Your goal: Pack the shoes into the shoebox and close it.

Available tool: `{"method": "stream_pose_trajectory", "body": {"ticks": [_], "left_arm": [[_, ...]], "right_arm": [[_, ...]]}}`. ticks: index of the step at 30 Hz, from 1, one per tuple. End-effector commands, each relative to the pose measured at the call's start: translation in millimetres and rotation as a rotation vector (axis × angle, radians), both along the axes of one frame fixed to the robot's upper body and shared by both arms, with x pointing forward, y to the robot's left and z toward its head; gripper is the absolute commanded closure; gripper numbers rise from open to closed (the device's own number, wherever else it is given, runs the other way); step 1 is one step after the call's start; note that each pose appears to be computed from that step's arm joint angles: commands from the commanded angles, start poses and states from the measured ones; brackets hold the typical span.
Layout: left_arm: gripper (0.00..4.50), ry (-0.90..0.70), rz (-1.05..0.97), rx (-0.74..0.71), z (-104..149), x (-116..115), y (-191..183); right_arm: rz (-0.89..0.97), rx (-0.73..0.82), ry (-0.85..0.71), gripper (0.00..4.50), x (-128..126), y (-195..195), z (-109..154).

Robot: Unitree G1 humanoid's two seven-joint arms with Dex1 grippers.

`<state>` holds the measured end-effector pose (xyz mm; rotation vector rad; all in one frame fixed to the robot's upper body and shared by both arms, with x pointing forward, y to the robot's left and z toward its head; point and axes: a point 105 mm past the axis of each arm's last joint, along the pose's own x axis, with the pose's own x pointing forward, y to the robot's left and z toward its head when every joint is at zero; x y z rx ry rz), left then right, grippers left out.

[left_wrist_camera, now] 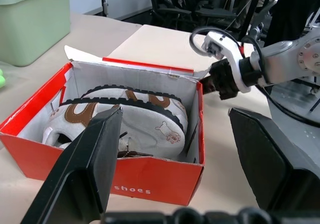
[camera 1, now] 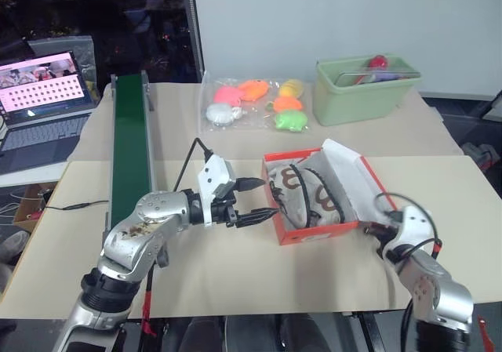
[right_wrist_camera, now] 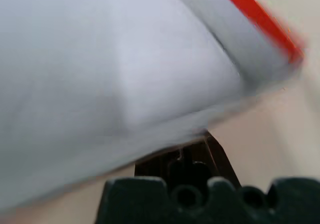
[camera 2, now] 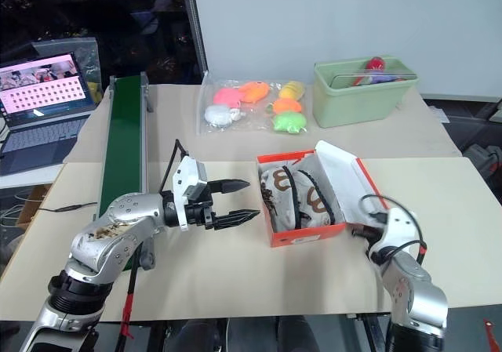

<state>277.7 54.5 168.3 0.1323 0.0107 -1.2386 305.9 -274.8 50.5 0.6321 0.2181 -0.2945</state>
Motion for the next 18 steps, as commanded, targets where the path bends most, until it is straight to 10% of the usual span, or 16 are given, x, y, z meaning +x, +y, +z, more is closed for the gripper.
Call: {"method": "stream_pose_trajectory", "body": {"ticks": [1,9,18], "left_arm": [[0.89,-0.035,-0.016,-0.015,9,-7,-4],[0.89,-0.032,0.001,-0.013,9,-6,-1],[0.89,-0.032,0.051,-0.011,10,-4,8]], "right_arm": [[-0.132,0.325,-0.332,4.46,4,-3,42],[0.005,0.564,-0.660,4.46,6,26,90],[0.457,0.328,-0.725,4.46,1,77,138]]}}
